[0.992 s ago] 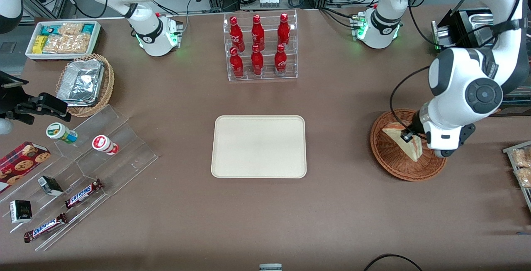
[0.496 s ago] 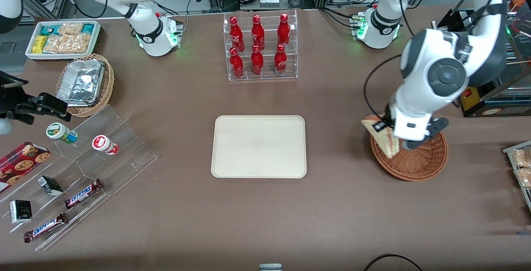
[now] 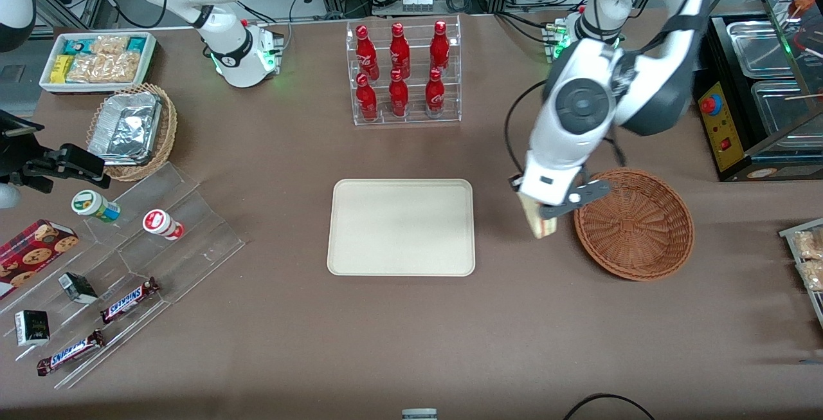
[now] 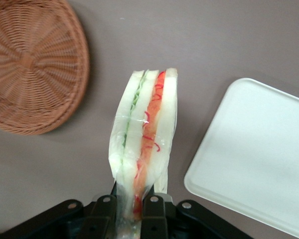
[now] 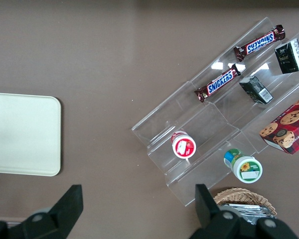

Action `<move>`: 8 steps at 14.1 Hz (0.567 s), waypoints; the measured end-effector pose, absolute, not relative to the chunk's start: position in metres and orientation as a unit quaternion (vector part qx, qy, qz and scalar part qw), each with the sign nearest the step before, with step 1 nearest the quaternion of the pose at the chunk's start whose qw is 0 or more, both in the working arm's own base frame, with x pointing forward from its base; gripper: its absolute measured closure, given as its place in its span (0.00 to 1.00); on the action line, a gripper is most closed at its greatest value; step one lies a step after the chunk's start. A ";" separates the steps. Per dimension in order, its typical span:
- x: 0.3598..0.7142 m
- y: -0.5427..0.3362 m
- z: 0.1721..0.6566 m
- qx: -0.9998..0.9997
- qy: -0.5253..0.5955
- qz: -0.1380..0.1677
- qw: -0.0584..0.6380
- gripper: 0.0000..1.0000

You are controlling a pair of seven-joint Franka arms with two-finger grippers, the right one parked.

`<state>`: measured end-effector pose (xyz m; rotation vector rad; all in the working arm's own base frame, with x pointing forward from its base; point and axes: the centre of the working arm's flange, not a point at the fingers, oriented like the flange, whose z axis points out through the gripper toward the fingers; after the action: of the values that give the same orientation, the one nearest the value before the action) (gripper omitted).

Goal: Place sandwich from basket to tray
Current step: 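Lift the sandwich out of the basket toward the tray, then lower the held sandwich onto the tray and open the left gripper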

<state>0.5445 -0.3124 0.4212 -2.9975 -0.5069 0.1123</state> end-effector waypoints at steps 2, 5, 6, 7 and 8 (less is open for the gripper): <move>0.542 -0.345 0.401 -0.988 -0.144 0.023 0.042 0.81; 0.535 -0.386 0.359 -0.993 -0.114 0.012 0.036 0.80; 0.535 -0.397 0.343 -0.994 -0.106 0.009 0.036 0.80; 0.536 -0.405 0.329 -0.994 -0.102 0.009 0.037 0.80; 0.538 -0.409 0.317 -0.994 -0.100 0.009 0.038 0.80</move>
<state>0.5381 -0.4095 0.3175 -3.0511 -0.3060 0.0262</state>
